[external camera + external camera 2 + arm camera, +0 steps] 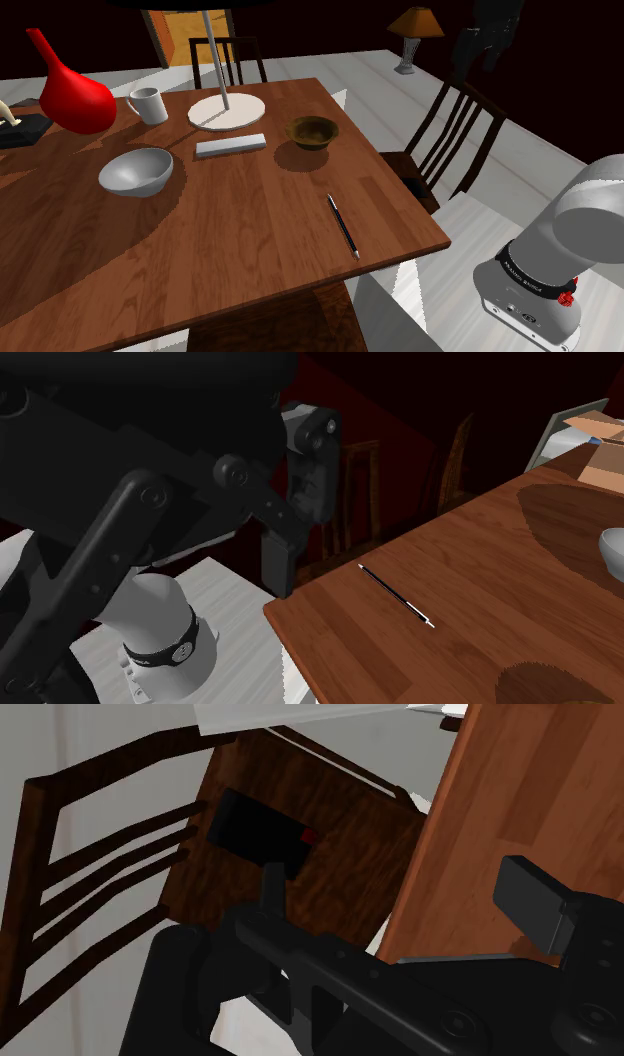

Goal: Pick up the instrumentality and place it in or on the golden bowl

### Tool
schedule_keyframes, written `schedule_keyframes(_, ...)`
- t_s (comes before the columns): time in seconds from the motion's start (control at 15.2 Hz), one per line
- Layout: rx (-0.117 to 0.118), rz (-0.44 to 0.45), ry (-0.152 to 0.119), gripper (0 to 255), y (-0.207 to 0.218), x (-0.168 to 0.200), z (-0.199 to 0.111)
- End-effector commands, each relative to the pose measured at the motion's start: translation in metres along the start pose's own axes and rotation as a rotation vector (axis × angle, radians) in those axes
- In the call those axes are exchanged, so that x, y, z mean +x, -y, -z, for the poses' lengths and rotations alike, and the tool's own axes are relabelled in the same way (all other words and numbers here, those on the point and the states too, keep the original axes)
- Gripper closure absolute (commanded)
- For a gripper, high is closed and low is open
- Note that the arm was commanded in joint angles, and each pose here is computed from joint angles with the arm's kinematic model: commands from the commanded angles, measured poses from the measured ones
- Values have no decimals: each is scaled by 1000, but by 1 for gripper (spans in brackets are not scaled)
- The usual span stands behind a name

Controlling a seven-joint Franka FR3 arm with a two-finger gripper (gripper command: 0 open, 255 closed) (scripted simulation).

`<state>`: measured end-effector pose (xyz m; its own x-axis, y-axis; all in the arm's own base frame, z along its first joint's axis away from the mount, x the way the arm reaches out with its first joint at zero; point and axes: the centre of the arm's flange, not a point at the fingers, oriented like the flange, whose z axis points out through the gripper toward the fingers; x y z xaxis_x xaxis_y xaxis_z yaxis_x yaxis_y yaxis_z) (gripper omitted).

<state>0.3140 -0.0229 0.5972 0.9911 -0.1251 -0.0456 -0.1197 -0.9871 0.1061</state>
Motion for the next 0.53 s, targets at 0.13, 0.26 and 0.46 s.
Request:
schedule_keyframes(0.13,4,-18,-4,0,22,1,-13)
schedule_keyframes(0.26,8,-37,-7,0,44,2,-26)
schedule_keyframes(0.46,14,-65,-13,0,78,5,-46)
